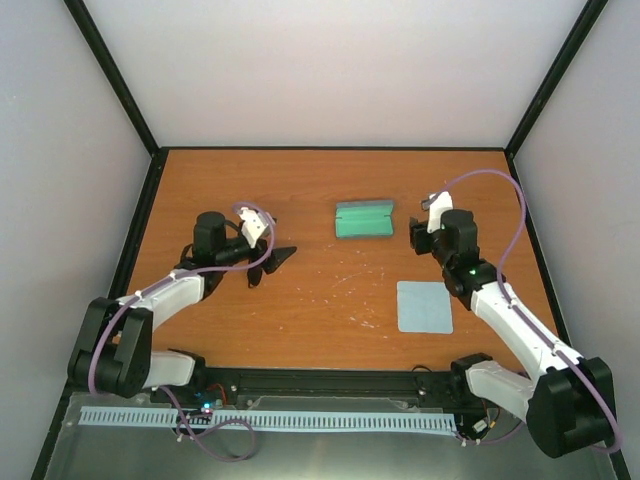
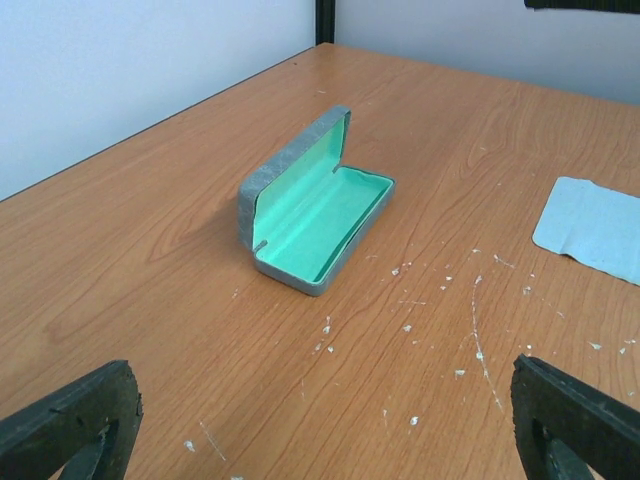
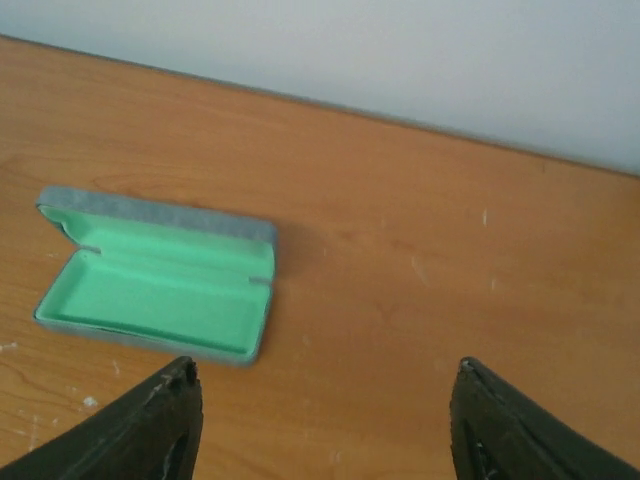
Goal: Organize the sunglasses
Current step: Move the glasses cleaning cloth to the center of the board.
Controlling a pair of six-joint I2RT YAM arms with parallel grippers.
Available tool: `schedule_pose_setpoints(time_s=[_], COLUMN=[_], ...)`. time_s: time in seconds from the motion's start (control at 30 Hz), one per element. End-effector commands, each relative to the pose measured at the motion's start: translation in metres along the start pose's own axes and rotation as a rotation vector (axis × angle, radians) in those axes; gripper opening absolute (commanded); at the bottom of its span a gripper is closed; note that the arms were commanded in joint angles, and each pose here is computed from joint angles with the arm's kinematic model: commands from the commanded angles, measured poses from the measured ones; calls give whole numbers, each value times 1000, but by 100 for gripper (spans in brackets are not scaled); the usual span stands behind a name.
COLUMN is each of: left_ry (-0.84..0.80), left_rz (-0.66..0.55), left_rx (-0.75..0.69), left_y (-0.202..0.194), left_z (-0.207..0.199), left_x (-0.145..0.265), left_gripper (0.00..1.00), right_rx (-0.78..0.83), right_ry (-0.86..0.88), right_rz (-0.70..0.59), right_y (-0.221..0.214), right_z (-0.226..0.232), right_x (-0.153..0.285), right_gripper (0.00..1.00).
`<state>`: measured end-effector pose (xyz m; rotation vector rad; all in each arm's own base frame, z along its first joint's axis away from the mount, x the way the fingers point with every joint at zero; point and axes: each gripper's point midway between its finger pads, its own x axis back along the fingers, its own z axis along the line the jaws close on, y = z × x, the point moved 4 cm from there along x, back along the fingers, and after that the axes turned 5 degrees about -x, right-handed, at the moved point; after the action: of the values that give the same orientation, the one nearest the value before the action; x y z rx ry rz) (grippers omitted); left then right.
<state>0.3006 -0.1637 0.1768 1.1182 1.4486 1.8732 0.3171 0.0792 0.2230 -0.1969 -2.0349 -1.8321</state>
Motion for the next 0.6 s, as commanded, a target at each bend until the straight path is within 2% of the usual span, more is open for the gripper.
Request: schedule_pose_setpoints(time_s=[0.0,0.13,0.2,0.37,0.5,0.57], left_ry=[-4,-25,-33,-43,-40,-41], left_rz=[-78,-62,-53,-32,-24,-22], left_rx=[-24,7,17,35,46,48], left_y=[25,20,18,12,8,7], left_z=[10,10,9,6,4,3], left_x=[-5,-12,-13,-13,-11,-11], left_gripper=[99,100,100,99,99,99], right_rx=[-230,-262,-255,-261,-343,-382], right_ry=[-106,-126,-147,-266,-367,-332], right_rz=[261,472,528,672,786,803], right_y=[-39,-76,-89,-118,-144,-150], right_z=[-10,-7,-8,-21,-37,-34], right_x=[5,1,0,-8,-14,-18], right_gripper=[70,70,70,61,64,64])
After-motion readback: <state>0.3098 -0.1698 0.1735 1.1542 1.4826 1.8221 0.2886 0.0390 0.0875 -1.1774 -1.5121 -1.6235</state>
